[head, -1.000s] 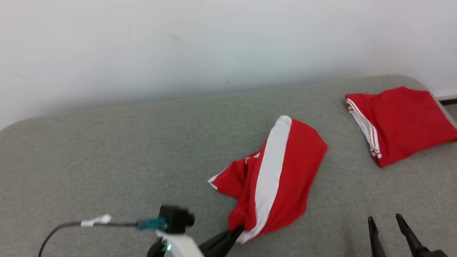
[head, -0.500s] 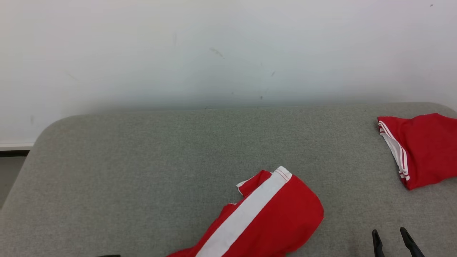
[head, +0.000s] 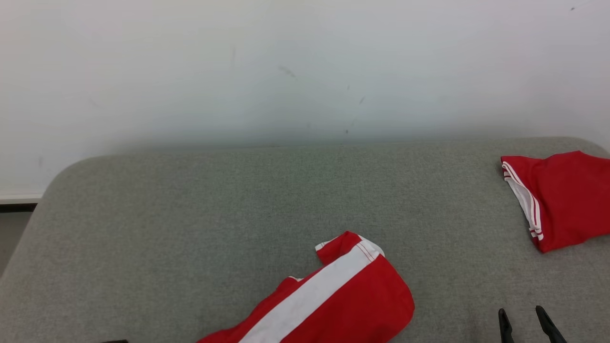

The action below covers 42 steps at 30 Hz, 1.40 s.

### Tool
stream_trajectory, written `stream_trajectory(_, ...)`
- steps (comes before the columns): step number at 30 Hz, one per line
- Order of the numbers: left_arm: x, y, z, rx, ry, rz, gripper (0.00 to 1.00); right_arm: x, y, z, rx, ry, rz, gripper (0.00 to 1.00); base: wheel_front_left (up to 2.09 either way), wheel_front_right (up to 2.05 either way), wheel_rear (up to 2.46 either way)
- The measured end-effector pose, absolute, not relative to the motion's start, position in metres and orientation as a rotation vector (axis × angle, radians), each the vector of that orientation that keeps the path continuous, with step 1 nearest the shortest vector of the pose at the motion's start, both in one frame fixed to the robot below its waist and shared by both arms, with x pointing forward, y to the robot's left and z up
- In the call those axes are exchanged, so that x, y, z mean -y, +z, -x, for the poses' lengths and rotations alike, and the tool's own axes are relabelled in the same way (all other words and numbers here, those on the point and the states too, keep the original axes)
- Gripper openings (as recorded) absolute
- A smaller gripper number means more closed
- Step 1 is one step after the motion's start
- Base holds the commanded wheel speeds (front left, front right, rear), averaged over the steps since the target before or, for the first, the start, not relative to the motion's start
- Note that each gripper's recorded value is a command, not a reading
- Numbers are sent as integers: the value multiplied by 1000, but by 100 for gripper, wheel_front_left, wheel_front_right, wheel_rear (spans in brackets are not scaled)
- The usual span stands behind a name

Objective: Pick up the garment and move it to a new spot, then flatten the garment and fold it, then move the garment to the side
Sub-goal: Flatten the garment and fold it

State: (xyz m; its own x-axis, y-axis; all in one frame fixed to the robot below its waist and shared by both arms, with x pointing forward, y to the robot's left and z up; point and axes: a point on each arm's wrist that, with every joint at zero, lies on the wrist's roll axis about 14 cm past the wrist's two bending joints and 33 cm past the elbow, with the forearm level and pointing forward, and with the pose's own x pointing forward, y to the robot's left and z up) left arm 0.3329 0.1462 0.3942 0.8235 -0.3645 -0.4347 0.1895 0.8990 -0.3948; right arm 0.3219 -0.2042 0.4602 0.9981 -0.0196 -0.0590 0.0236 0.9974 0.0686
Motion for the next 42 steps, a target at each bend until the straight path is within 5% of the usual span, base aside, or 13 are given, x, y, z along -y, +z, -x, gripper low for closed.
stream_trajectory(13,-182,442,-345,-459,-252,218,100,213,461,-313,-53,-54,-76,100,0,0,0)
stream_trajectory(28,-4,511,-359,-344,-749,283,100,220,459,-312,-61,-79,-72,100,0,0,0)
stream_trajectory(42,57,485,-398,-400,-895,182,100,238,454,-306,-83,-146,-63,100,0,0,0)
